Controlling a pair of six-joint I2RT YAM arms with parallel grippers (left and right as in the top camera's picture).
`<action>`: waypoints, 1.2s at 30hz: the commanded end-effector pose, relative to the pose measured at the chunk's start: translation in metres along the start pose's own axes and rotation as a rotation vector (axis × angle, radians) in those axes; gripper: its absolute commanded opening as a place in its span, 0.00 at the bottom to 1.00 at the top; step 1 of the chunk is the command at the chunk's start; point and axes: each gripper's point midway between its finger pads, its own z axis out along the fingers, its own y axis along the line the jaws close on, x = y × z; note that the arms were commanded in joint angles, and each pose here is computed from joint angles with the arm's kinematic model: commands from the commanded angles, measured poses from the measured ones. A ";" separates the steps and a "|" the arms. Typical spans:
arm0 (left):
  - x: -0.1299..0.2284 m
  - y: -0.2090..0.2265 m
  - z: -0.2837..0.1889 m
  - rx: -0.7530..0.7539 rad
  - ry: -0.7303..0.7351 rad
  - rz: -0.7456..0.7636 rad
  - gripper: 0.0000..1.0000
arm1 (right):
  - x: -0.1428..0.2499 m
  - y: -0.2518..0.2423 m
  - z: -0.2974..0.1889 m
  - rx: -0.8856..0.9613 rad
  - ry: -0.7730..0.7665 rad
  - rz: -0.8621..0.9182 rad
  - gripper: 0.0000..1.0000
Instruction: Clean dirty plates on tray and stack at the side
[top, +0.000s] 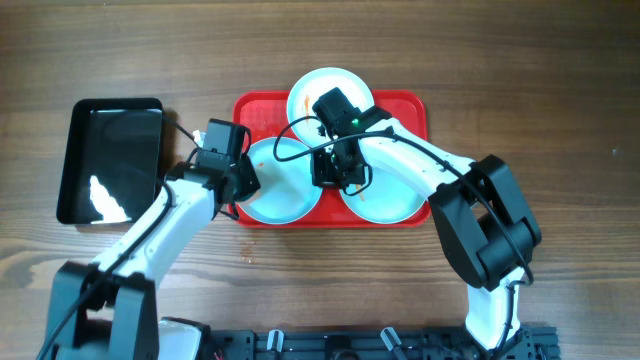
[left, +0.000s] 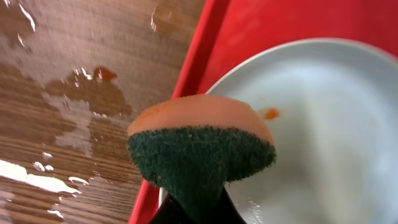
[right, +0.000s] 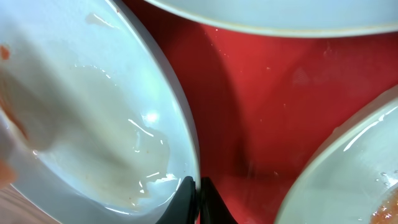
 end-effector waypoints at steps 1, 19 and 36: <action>-0.008 -0.012 -0.016 0.078 -0.039 0.053 0.04 | 0.007 -0.007 0.013 0.017 0.038 -0.005 0.04; 0.016 -0.076 0.015 0.344 0.107 0.009 0.04 | 0.006 -0.005 0.013 0.012 0.031 0.003 0.04; 0.015 0.007 0.047 -0.048 0.079 -0.058 0.04 | 0.008 -0.007 0.013 0.019 0.040 -0.008 0.04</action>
